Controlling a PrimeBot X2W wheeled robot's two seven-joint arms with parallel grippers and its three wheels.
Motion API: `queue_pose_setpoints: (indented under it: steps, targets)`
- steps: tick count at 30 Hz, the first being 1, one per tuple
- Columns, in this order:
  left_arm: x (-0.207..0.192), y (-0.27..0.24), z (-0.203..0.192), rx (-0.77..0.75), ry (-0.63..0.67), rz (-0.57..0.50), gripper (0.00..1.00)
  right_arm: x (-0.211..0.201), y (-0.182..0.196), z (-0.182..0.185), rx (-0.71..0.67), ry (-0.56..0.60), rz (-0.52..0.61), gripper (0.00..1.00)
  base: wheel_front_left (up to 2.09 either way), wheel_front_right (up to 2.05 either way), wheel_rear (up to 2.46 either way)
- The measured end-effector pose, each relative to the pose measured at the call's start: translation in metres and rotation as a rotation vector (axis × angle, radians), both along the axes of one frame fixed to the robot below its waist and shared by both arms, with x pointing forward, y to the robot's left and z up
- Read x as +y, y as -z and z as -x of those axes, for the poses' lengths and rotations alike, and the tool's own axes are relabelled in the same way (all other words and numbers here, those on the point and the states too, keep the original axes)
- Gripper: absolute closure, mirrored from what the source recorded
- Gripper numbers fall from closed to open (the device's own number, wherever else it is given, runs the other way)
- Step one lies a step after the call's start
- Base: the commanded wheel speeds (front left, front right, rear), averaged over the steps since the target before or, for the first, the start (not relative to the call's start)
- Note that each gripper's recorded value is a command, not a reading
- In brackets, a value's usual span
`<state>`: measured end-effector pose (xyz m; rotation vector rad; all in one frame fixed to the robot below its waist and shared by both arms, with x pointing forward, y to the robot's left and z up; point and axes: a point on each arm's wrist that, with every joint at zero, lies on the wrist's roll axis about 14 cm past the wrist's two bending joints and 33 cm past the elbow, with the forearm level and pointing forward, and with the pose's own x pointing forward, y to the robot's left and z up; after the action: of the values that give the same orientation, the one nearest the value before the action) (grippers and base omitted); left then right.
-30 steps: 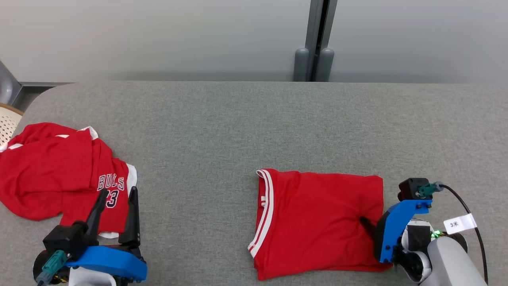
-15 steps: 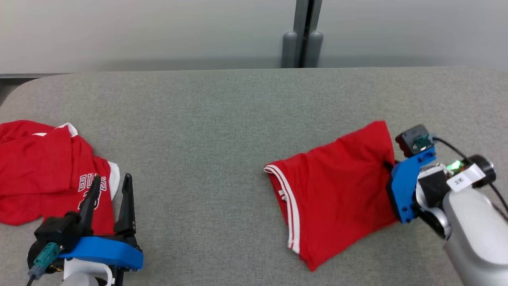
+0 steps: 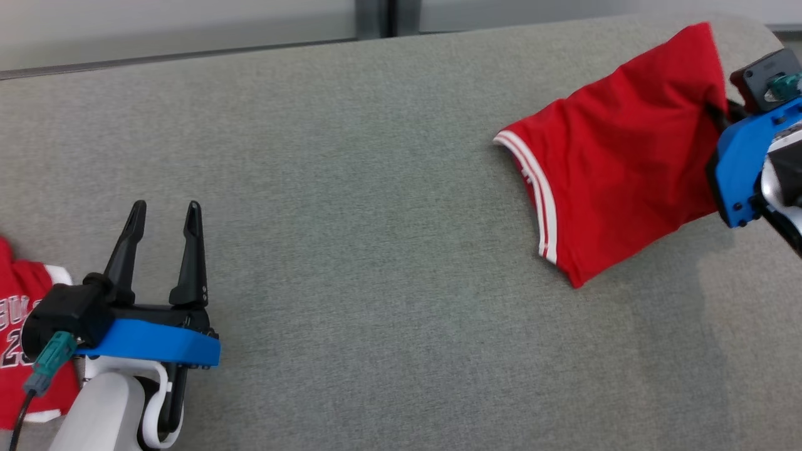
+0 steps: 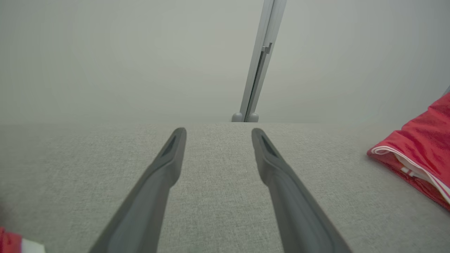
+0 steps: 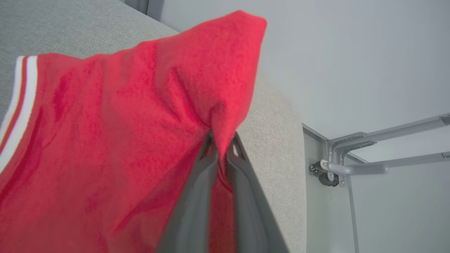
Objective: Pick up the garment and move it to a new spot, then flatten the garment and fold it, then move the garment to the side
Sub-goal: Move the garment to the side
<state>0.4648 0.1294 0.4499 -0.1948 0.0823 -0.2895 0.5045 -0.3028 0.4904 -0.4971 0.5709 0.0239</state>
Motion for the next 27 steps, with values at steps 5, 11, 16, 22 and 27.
queue_pose_setpoints:
  steps: [5,11,16,22,27]
  targets:
    - [-0.023,0.014,-0.018,0.011,0.068,-0.004,0.0,-0.048,0.0,0.006,-0.011,0.091,0.076,1.0,0.0,0.0,0.0]
    - [-0.041,0.035,-0.032,0.046,0.124,-0.005,0.0,-0.094,-0.002,0.011,-0.033,0.171,0.16,1.0,0.0,0.0,0.0]
    - [-0.046,0.049,-0.038,0.074,0.144,-0.012,0.0,-0.111,0.0,0.011,-0.04,0.196,0.217,1.0,0.0,0.0,0.0]
    - [-0.049,0.051,-0.039,0.08,0.156,-0.016,0.0,-0.113,-0.005,0.007,-0.084,0.173,0.262,0.93,0.0,0.0,0.0]
    - [-0.048,0.043,-0.036,0.067,0.158,-0.02,0.0,-0.112,-0.01,0.006,-0.122,0.161,0.274,0.0,0.0,0.0,0.0]
